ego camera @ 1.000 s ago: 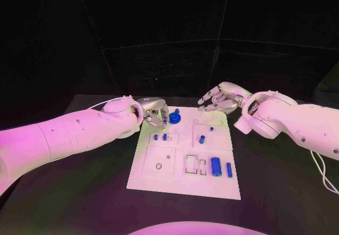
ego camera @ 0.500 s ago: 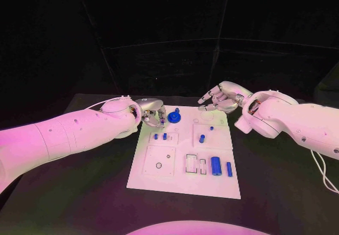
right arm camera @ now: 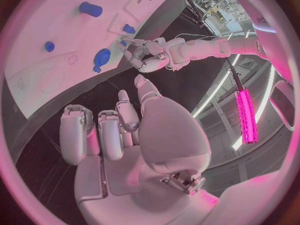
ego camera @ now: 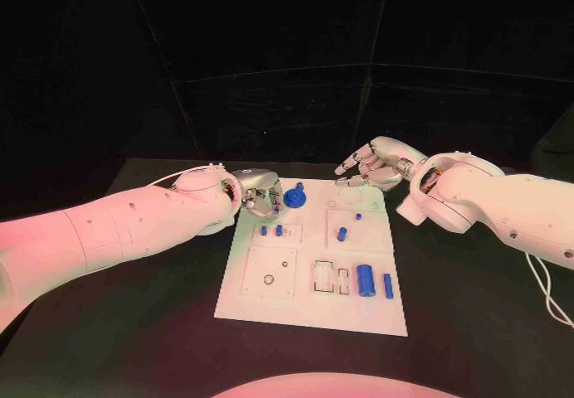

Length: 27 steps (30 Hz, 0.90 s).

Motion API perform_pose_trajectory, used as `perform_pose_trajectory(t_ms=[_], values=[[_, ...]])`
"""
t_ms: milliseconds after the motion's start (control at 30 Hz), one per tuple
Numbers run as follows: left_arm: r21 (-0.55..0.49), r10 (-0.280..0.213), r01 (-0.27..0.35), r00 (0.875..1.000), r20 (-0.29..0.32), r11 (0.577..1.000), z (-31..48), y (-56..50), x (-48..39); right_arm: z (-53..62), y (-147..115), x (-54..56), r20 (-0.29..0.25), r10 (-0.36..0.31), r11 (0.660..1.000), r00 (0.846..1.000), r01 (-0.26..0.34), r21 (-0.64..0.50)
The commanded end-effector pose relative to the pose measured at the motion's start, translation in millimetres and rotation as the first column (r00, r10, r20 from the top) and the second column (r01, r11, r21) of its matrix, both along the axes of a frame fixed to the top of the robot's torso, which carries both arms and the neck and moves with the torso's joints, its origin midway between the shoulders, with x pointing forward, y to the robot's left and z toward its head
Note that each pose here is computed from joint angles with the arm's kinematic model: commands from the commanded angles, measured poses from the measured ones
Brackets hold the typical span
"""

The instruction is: Assemble the parts on the task board

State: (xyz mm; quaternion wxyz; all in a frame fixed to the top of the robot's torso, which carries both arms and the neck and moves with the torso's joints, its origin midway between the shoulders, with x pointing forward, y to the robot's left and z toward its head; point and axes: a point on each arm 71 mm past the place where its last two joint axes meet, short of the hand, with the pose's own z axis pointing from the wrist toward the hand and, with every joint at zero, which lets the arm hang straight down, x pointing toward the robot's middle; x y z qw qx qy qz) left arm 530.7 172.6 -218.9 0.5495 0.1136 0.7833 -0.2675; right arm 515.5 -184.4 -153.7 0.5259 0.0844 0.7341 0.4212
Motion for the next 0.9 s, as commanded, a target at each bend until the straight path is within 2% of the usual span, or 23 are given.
perform_pose_trajectory(t_ms=[33, 900], values=[[0.004, -0.001, 0.001, 1.000, -0.015, 1.000, -1.2, -0.8, 0.2, 1.5, 1, 0.0, 0.005, 0.008, 1.000, 1.000, -0.008, 0.005], [0.014, 0.007, -0.007, 0.999, -0.043, 1.000, -14.7, -0.6, -0.9, 1.5, 1, -0.2, 0.005, 0.007, 1.000, 1.000, -0.007, 0.005]])
